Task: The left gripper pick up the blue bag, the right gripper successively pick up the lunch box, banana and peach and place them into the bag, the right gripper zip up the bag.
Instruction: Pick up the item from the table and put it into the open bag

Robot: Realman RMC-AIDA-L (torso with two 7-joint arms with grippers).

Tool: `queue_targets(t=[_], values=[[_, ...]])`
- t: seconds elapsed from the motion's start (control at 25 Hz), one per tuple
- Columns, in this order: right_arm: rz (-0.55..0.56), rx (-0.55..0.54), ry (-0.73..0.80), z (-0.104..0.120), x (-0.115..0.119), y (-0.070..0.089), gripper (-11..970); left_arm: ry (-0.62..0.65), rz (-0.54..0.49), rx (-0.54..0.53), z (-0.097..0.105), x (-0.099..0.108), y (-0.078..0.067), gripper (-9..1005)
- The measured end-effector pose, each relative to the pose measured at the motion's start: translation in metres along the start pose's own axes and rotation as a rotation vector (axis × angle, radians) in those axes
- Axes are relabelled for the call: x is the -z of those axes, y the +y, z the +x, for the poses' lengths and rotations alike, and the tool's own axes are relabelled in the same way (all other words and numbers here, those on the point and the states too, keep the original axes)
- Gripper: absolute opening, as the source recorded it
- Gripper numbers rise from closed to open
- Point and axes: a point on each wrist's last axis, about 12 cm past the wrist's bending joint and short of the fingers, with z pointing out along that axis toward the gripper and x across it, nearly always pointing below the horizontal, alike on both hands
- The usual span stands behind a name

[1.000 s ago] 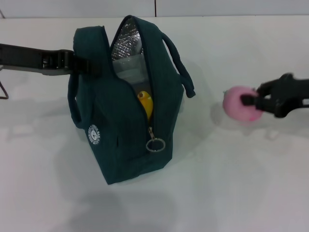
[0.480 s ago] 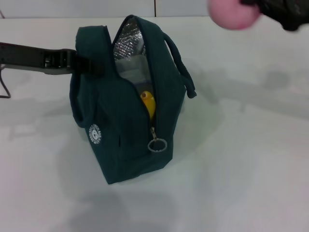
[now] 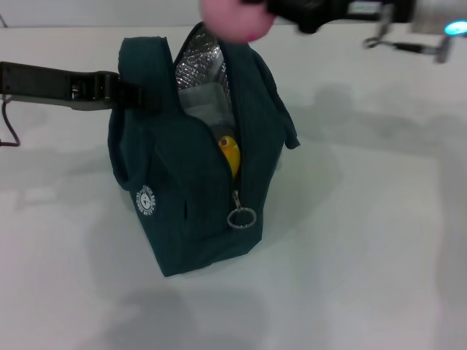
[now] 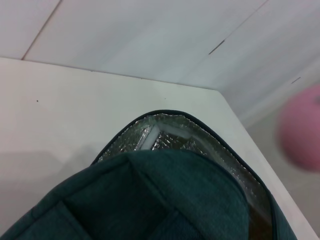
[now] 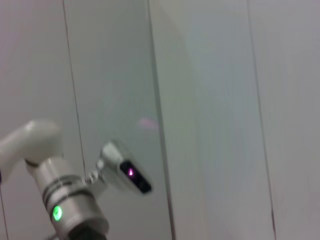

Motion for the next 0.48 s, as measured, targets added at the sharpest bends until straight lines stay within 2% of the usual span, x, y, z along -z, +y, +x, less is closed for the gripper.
queue_targets(t=[0.16,0.48], values=[[0.0,-0.019,0.082,0.014,-0.029,0.002,45,-0.002,0.003,-0.003,0.001,-0.001,0.0,33],[0.009,-0.015,0.154,0.028,-0.047,0.007,56,-0.009,0.004,-0.011,0.002,-0.003,0.001,33]])
